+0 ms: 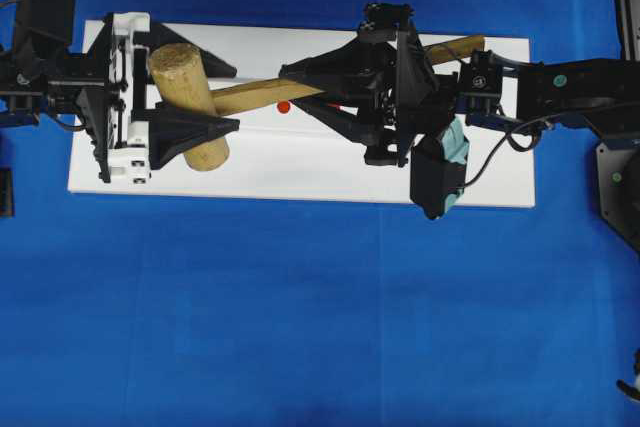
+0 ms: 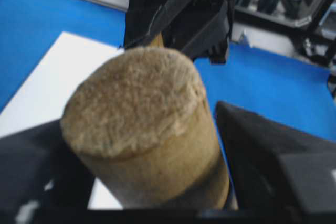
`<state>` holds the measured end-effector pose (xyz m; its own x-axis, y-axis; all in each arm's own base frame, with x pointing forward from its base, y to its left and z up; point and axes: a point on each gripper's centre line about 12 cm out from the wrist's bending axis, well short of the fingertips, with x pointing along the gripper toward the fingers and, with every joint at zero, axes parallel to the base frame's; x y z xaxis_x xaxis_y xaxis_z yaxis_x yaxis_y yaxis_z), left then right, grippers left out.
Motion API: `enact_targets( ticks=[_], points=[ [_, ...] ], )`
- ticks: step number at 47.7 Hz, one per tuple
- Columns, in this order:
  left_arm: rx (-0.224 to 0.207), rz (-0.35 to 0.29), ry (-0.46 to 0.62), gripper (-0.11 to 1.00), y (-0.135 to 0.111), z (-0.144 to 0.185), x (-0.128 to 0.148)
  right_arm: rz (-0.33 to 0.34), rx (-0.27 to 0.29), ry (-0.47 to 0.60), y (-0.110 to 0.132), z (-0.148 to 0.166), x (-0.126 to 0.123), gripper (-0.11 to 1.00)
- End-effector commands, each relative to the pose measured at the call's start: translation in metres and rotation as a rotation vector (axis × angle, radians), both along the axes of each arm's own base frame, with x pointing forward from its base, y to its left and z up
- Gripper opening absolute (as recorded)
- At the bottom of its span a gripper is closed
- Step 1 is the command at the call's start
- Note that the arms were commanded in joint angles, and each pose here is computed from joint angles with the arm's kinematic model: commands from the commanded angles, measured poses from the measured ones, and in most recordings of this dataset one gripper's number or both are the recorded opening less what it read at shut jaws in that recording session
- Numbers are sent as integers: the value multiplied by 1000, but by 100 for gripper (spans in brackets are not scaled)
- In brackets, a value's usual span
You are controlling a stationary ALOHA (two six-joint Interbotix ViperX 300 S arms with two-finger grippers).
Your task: Hit the mark with a hammer.
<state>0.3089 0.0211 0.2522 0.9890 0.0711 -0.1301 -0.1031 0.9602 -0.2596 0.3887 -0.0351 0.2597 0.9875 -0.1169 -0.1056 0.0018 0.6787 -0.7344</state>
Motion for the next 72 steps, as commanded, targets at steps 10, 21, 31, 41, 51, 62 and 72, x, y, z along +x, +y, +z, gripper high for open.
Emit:
enact_targets(
  ticks=[10, 21, 31, 41, 51, 62, 72],
  points=[
    [13, -8, -8, 47, -2, 8, 4, -5, 4, -87, -1, 28, 0, 9],
    [14, -8, -11, 47, -2, 9, 2, -4, 7, -78, -1, 28, 0, 9],
    [17, -8, -10, 47, -2, 8, 2, -9, 14, -69, -2, 28, 0, 10],
    [25, -11, -9, 44, -2, 8, 2, -20, 39, -53, -3, 25, 0, 56],
    [38, -12, -10, 44, -2, 9, 1, -23, 60, -29, -2, 23, -6, 98],
    [97, -20, -7, 44, -2, 9, 2, -72, 204, 26, -5, 20, -14, 96],
    [207, -43, 1, 44, -5, 10, 0, -165, 487, 82, -16, 16, -16, 95]
  ],
)
